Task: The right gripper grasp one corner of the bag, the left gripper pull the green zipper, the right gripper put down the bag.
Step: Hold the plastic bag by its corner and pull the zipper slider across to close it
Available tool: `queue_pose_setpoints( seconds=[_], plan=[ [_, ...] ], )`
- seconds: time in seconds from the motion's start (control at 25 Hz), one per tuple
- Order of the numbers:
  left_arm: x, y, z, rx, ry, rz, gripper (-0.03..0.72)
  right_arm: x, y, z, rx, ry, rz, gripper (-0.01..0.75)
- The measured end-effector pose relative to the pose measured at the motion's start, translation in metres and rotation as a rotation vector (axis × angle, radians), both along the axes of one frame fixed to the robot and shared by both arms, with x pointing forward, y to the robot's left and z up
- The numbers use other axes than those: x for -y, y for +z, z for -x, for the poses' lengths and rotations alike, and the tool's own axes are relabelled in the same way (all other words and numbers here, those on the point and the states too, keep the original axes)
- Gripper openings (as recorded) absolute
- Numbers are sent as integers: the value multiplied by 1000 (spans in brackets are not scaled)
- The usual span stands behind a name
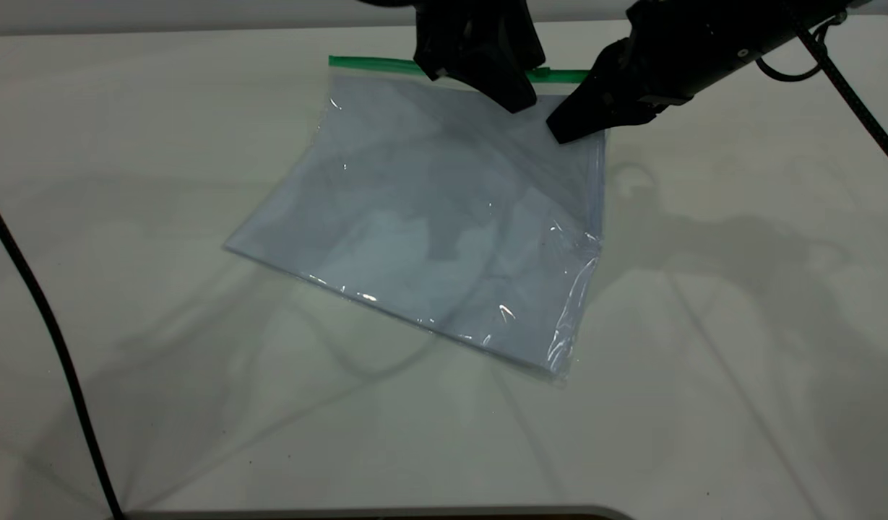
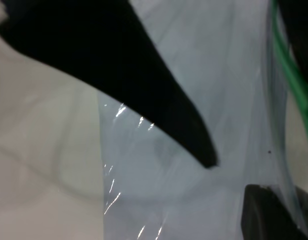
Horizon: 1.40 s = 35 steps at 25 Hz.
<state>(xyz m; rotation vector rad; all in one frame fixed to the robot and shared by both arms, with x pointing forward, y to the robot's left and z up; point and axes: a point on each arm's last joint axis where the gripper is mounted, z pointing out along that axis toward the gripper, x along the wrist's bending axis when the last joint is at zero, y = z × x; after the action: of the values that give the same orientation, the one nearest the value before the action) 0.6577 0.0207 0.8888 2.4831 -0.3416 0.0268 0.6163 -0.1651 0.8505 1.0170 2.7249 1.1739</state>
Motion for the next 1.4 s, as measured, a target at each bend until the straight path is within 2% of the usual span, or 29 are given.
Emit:
queue_pose_setpoints(
  seconds=[0.16,0.28,0.68,0.84,1.2,1.4],
  plan=[
    [0,-2,0,1,-4,-1,494,-3,4,1,7,16,5,36],
    [1,-3,0,11,-15,1,453,-3,5,2,2,13,2,36],
    [7,2,-1,29,-27,95,157,-3,5,2,-7,4,-1,36],
    [6,2,-1,31,-29,91,79,-4,6,2,-13,-3,-4,36],
    [-6,1,-9,13,19,75,62,-4,6,1,-29,-31,-18,36],
    [-22,-2,-14,-13,45,13,62,-5,7,2,-46,-38,-34,36]
  ],
)
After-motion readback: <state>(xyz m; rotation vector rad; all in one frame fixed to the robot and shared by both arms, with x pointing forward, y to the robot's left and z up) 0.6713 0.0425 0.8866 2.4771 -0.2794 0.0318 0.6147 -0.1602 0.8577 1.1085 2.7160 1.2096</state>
